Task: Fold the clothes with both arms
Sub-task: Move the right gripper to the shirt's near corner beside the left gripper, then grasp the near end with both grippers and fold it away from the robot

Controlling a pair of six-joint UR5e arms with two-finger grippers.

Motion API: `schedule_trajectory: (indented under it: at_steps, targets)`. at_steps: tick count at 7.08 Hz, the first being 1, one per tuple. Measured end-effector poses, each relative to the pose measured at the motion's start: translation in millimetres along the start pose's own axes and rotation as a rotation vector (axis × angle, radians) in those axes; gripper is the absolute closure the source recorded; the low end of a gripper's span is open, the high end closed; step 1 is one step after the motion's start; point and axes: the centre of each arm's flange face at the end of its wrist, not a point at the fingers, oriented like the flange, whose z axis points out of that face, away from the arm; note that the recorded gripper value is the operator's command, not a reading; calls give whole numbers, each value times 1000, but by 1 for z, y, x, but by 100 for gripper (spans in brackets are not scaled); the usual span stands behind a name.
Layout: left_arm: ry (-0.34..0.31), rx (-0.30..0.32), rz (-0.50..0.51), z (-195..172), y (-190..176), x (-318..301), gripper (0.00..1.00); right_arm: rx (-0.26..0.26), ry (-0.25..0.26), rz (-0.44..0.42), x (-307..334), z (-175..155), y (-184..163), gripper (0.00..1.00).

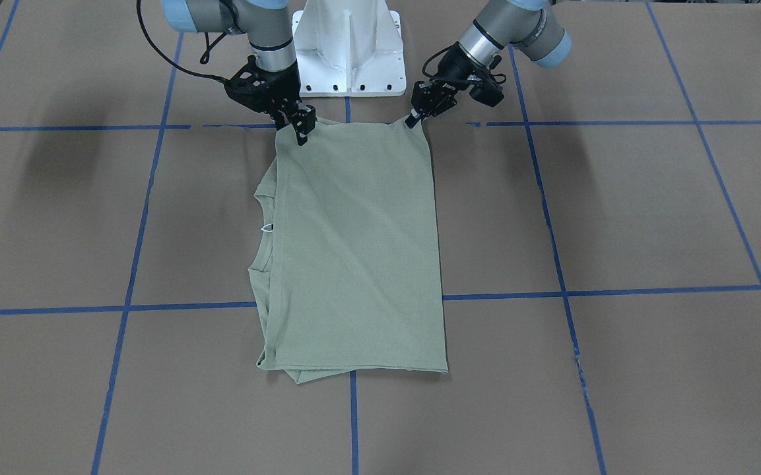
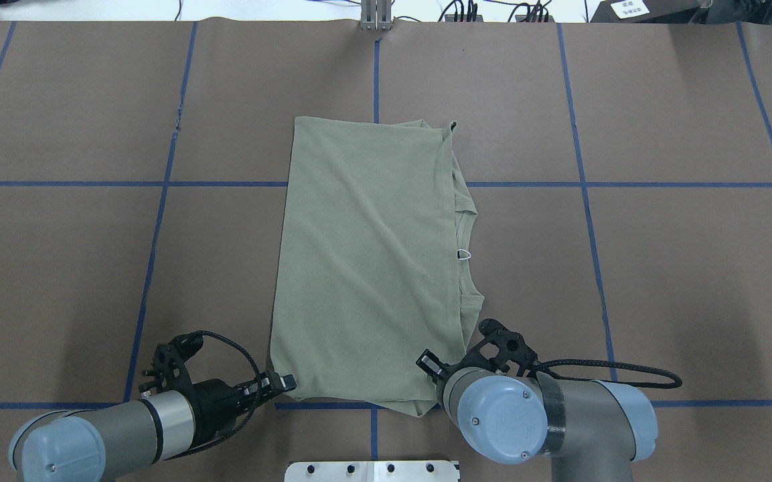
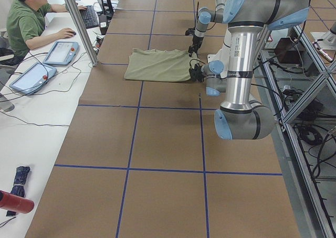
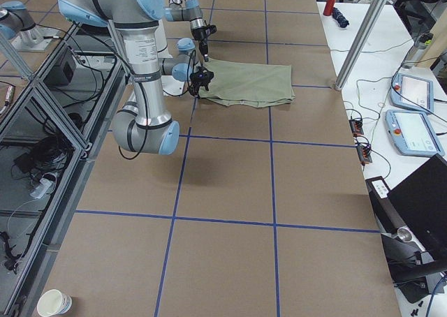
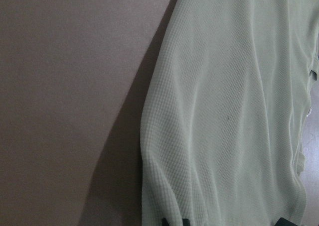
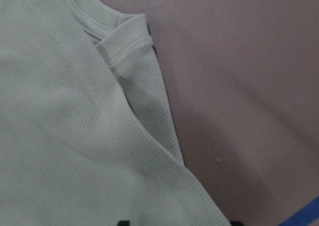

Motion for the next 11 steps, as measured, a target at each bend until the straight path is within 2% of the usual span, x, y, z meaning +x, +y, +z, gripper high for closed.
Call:
schedule_trajectory:
  at_steps: [1,5,6,8,11]
  targets:
    - [1,0,0,0,0,0,100,1,-1,9,0,0,0,100]
    - [8,-6,0,-3,0,5,100,4,-19,24,-10,-6,-2,100]
    - [20,-33,20,-11,0,15,100,2,-30,31,-15,-15,-8,100]
    - [40,-109,67,-54,-4,44,100,-16,-49,35,-24,-64,-15,100]
    - [-10,-197,87,-131,-13,119,100,-79,-31,77,-52,-156,-42,100]
